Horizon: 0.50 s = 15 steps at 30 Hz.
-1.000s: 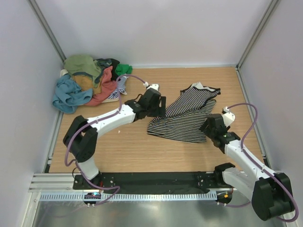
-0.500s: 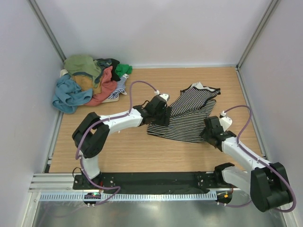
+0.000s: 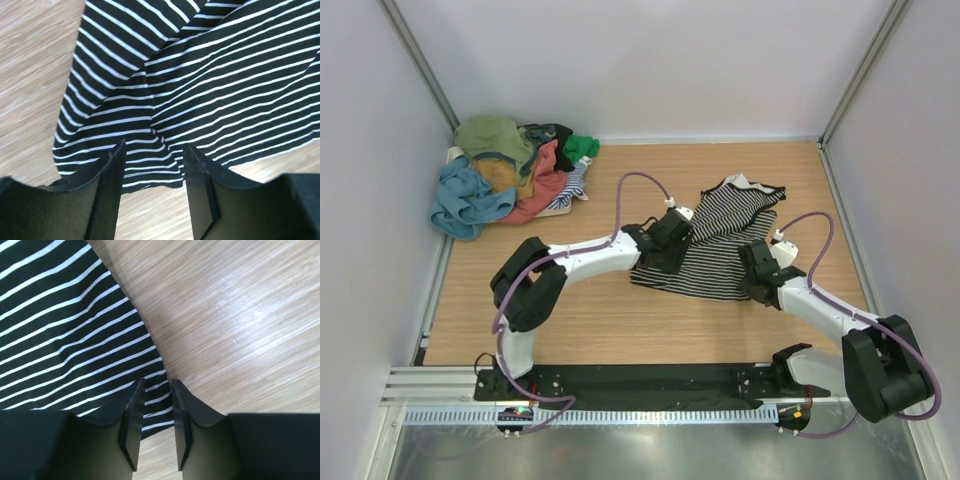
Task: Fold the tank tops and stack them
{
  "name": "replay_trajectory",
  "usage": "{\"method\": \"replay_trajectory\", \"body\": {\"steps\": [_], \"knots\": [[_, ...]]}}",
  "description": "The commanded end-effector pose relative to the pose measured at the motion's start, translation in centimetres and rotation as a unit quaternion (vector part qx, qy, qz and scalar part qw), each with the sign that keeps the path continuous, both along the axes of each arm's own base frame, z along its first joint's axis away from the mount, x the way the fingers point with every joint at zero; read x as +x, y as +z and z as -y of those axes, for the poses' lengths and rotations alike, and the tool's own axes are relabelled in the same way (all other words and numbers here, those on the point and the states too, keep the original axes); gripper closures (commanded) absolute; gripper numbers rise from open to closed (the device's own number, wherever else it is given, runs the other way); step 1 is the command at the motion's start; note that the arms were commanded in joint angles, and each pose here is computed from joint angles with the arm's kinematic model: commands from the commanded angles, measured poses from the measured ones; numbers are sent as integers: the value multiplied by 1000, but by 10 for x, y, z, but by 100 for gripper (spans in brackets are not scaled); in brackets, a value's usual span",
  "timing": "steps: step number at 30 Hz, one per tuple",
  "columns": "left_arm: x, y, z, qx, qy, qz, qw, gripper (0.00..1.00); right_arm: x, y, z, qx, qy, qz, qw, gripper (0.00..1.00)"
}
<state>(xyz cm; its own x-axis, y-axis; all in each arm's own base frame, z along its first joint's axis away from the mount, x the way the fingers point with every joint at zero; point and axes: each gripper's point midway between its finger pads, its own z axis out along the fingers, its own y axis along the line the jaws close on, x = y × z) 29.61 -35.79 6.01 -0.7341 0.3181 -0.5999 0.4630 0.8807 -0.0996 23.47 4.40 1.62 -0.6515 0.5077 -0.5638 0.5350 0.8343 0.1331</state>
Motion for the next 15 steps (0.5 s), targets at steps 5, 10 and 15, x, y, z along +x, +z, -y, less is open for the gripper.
{"method": "replay_trajectory", "body": {"steps": [5,10,15], "knots": [[10,-23,-20,108,23,-7,994,73,11,10,-7,-28,6,7,1000,91],[35,-29,-52,91,87,-28,992,100,7,23,-40,-34,63,17,997,99],[78,-3,-123,-14,222,-39,974,100,-19,43,-114,21,167,56,984,99]]}}
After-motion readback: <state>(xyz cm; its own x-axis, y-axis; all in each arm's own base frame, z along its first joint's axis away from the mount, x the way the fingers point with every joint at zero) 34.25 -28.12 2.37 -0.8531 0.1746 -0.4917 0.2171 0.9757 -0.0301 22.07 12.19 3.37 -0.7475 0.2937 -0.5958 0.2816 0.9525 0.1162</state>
